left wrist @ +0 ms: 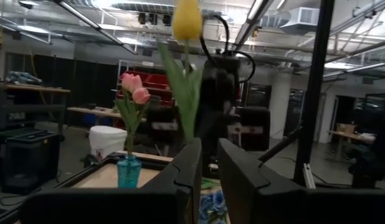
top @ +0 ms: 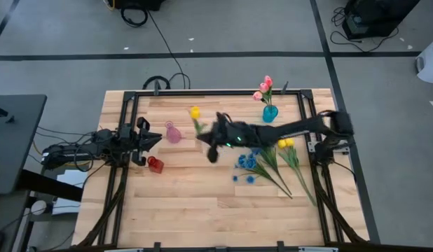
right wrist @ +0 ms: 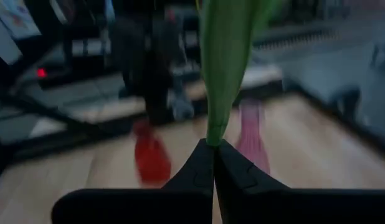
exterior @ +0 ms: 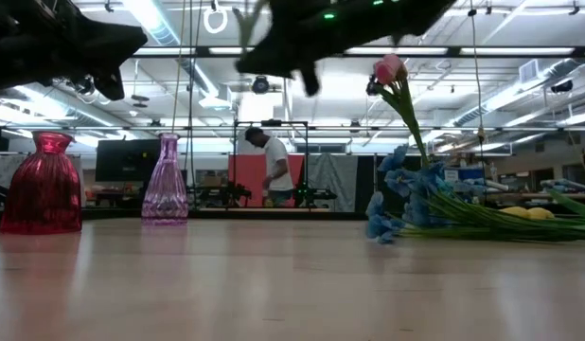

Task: Sort flowers into vase by color
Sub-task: Put the left yellow flower into the pink vase

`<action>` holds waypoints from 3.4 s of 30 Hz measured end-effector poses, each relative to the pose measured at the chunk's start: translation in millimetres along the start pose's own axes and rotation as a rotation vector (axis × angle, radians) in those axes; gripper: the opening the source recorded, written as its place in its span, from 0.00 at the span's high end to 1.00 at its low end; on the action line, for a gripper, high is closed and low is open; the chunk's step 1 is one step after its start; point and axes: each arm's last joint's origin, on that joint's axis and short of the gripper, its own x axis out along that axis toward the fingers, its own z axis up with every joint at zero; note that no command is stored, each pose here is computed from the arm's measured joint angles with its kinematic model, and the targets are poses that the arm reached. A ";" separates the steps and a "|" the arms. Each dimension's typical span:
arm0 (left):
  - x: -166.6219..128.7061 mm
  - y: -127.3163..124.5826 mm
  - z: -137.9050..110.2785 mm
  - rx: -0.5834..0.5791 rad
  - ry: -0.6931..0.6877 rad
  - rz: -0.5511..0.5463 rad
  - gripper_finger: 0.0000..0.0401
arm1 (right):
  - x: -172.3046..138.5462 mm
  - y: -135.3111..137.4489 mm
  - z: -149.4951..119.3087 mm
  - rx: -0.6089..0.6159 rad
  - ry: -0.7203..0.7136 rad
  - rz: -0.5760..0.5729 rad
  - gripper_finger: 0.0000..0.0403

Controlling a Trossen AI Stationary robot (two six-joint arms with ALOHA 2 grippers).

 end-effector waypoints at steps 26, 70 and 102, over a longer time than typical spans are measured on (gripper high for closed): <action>0.7 -1.7 6.5 -0.002 0.046 -0.022 0.86 | 63.9 -37.4 91.6 -0.101 -0.302 0.008 0.98; 0.8 -2.3 11.5 0.030 -0.005 -0.028 0.86 | 66.2 15.5 103.4 -0.156 -0.287 -0.113 0.98; 0.8 -2.1 12.8 0.048 -0.018 -0.015 0.86 | 96.6 -4.8 96.8 -0.192 -0.205 -0.151 0.98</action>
